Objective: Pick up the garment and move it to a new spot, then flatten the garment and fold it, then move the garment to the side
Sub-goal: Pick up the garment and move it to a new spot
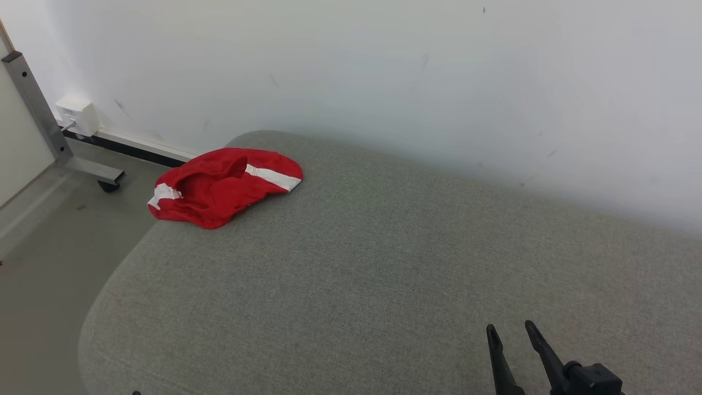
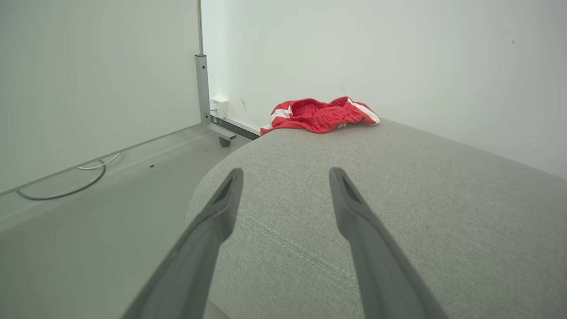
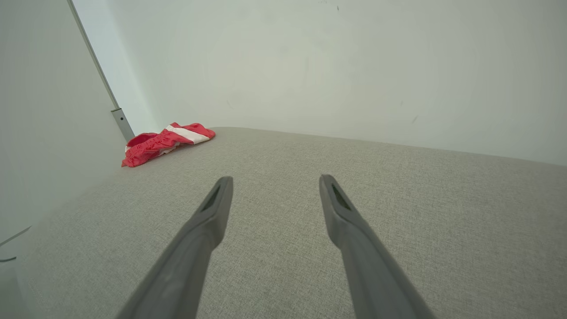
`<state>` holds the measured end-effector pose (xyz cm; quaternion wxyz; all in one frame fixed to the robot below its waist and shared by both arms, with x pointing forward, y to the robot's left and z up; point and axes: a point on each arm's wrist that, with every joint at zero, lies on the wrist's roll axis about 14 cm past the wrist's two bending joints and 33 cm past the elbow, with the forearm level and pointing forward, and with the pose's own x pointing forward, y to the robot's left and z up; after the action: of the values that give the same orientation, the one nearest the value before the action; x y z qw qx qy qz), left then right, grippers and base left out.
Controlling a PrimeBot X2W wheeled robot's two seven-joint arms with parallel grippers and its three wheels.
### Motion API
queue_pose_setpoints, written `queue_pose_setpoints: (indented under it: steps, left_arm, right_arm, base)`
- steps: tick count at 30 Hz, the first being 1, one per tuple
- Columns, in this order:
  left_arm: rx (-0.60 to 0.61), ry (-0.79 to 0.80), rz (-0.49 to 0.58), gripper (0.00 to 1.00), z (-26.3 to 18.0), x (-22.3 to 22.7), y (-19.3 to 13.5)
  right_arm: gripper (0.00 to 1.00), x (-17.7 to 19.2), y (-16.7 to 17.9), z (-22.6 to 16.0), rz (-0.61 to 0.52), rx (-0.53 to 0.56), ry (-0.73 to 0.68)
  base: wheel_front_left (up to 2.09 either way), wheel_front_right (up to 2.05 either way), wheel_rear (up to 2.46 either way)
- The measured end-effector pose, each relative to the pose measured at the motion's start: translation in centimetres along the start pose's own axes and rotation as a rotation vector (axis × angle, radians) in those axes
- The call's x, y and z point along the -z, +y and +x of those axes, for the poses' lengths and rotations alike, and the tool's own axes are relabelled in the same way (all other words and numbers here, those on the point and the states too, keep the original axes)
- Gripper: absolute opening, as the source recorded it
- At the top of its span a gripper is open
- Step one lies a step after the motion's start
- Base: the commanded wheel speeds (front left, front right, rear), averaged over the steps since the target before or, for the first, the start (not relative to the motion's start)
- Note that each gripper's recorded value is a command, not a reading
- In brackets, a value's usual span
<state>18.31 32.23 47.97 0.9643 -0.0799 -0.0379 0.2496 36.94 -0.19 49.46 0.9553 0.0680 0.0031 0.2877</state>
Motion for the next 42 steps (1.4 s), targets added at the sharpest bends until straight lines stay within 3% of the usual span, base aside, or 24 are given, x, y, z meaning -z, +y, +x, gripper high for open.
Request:
queue_pose_setpoints:
  steps: [7,15,26,31,37,42]
  left_arm:
    - [-0.015,0.011,-0.027,1.00,0.2,0.3,0.2]
    - [0.039,-0.048,-0.024,1.00,4.7,-2.0,-1.2]
    - [0.113,0.006,-0.014,1.00,16.6,-4.6,-5.0]
    - [0.137,0.041,-0.080,1.00,22.6,-5.4,-6.9]
    - [0.135,0.105,-0.168,1.00,27.9,-4.6,-7.5]
    - [0.103,0.227,-0.199,1.00,31.6,-1.3,-6.9]
  right_arm:
    - [1.00,0.3,0.2,0.1,0.010,-0.006,0.006]
    - [1.00,0.9,-0.3,0.6,0.015,-0.001,0.017]
    - [1.00,-0.4,-4.0,4.1,-0.057,-0.009,-0.006]
    - [1.00,-0.8,-7.3,5.0,-0.084,0.036,-0.017]
    - [1.00,2.0,-10.6,3.8,-0.083,0.099,0.064]
    - [1.00,4.0,-13.1,2.2,-0.060,0.182,0.107]
  base:
    - [0.00,0.00,0.00]
    - [0.00,0.00,0.00]
    - [0.00,0.00,0.00]
    - [0.00,0.00,0.00]
    - [0.00,0.00,0.00]
    - [0.00,0.00,0.00]
